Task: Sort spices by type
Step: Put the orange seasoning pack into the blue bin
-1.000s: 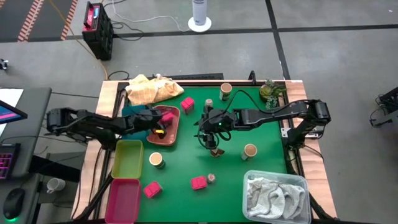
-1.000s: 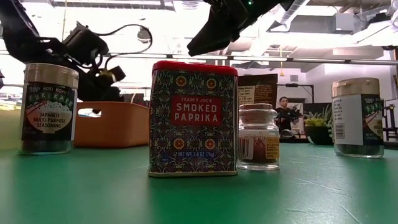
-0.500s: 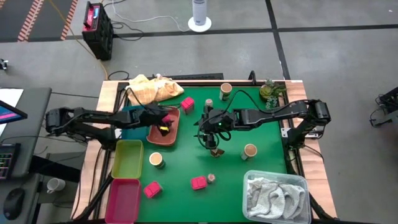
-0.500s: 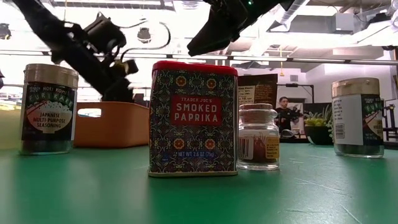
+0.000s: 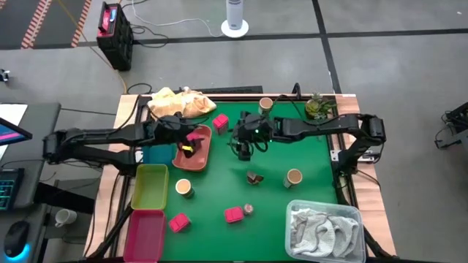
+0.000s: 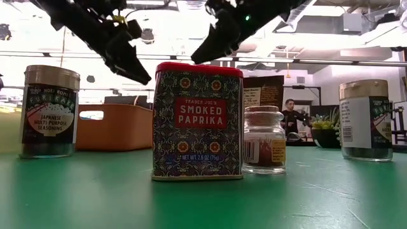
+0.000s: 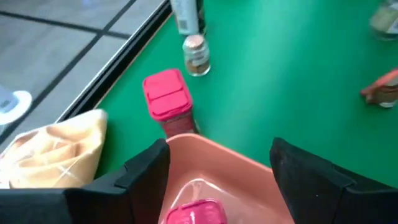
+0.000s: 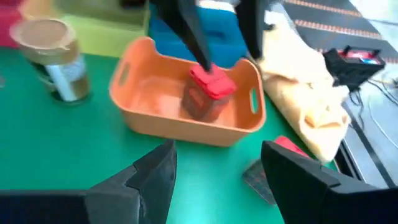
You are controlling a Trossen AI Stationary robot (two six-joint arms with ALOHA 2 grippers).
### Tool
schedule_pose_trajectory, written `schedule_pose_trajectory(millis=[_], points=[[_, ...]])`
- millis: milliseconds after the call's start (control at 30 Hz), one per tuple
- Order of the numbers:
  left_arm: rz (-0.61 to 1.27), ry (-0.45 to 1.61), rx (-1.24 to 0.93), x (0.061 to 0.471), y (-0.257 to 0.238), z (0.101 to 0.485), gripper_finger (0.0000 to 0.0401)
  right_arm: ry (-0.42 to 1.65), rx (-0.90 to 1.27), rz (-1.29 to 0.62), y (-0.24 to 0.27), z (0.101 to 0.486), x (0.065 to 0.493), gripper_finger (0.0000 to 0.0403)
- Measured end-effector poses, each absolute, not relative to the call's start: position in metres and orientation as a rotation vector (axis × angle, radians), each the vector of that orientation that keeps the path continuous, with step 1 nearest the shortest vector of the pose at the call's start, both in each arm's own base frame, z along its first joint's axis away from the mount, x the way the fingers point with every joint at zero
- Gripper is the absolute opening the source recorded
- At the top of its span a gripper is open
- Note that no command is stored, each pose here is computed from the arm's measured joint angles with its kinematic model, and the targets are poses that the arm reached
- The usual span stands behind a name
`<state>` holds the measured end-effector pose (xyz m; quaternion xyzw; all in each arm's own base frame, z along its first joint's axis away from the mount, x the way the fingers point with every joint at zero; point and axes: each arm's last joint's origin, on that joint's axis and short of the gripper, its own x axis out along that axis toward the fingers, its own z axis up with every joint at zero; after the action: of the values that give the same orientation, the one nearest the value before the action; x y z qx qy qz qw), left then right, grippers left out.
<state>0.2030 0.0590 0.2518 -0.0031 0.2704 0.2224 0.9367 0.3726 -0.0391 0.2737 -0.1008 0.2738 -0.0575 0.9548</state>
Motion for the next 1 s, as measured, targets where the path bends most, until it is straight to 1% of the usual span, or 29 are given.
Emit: schedule_pose_trajectory(millis=[100,200,300,400,467,567,667,833,1000], points=[[0.432,0.552,-0.027,0.200,0.050,0.250,0.0253,0.590,-0.167,-0.085,-0.047,0.266,0.373,0.0260],[0.381,0.579,-0.054,0.199,0.038,0.245,0.0248,0.676,-0.124,-0.061,-0.041,0.259,0.368,0.0260],[0.322,0.600,-0.044,0.198,0.022,0.243,0.0245,0.744,-0.108,-0.040,-0.018,0.260,0.363,0.0260],[0.316,0.573,-0.012,0.198,0.010,0.247,0.0245,0.822,-0.124,-0.044,0.013,0.267,0.359,0.0260],[0.338,0.560,0.015,0.198,0.005,0.248,0.0245,0.880,-0.119,-0.055,0.035,0.273,0.353,0.0260],[0.385,0.551,0.050,0.196,0.003,0.250,0.0245,0.955,-0.023,-0.073,0.060,0.283,0.344,0.0260],[0.392,0.529,0.051,0.195,0.002,0.253,0.0244,1.067,0.053,-0.120,0.076,0.286,0.330,0.0260],[0.380,0.487,0.048,0.193,0.000,0.258,0.0244,1.161,0.084,-0.211,0.089,0.282,0.315,0.0260],[0.372,0.451,0.046,0.191,-0.001,0.263,0.0244,1.159,0.083,-0.246,0.092,0.280,0.313,0.0260]])
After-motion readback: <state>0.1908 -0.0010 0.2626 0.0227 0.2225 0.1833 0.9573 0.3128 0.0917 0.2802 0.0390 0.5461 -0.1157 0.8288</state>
